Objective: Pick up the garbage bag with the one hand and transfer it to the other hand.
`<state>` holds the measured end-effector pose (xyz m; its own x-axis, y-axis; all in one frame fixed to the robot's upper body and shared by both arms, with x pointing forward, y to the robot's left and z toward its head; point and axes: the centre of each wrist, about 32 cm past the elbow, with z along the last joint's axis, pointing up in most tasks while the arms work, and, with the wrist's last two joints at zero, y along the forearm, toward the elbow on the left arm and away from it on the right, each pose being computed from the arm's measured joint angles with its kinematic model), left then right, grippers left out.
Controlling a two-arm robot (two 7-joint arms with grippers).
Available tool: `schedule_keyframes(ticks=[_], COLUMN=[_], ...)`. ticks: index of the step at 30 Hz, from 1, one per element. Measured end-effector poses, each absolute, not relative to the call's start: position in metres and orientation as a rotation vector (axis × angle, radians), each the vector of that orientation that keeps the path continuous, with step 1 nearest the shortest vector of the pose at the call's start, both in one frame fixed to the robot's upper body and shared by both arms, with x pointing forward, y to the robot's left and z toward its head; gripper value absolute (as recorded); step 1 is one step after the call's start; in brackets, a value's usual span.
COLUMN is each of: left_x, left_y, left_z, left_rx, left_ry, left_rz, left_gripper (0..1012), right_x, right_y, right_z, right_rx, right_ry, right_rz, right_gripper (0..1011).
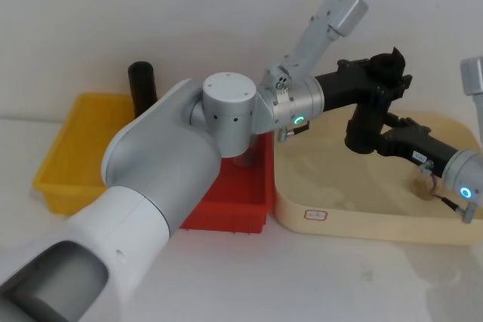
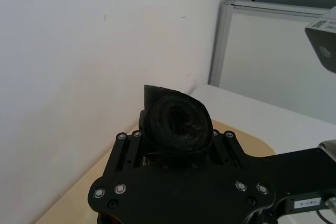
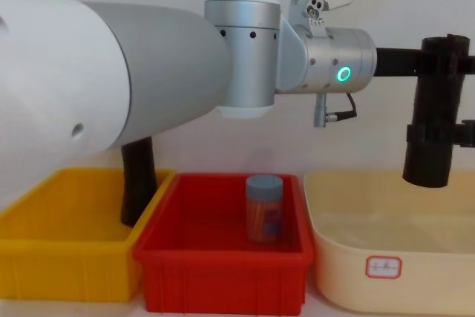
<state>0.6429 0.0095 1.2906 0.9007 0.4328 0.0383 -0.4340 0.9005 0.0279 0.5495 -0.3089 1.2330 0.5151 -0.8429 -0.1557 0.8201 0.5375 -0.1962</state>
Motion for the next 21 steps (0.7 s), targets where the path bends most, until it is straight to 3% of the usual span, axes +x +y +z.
schedule_keyframes(ticks=[11, 21], left_x=[0.6413, 0.6405], left_y=[0.0103, 0.0107], left_z=[1.2882, 1.2872], left_rx=[0.035, 0.034], left_ry=[-0.020, -0.015], left_rz=[0.454, 0.457], left_gripper=[497, 497], right_x=[0.5521, 0.5533], right_y=[-0.3039, -0.3014], right_z=[1.2281, 1.2259], right_rx=[-0.058, -0.037], right_ry=[0.230, 0.224], right_rz=[-1.059, -1.084], right_gripper=[993, 767])
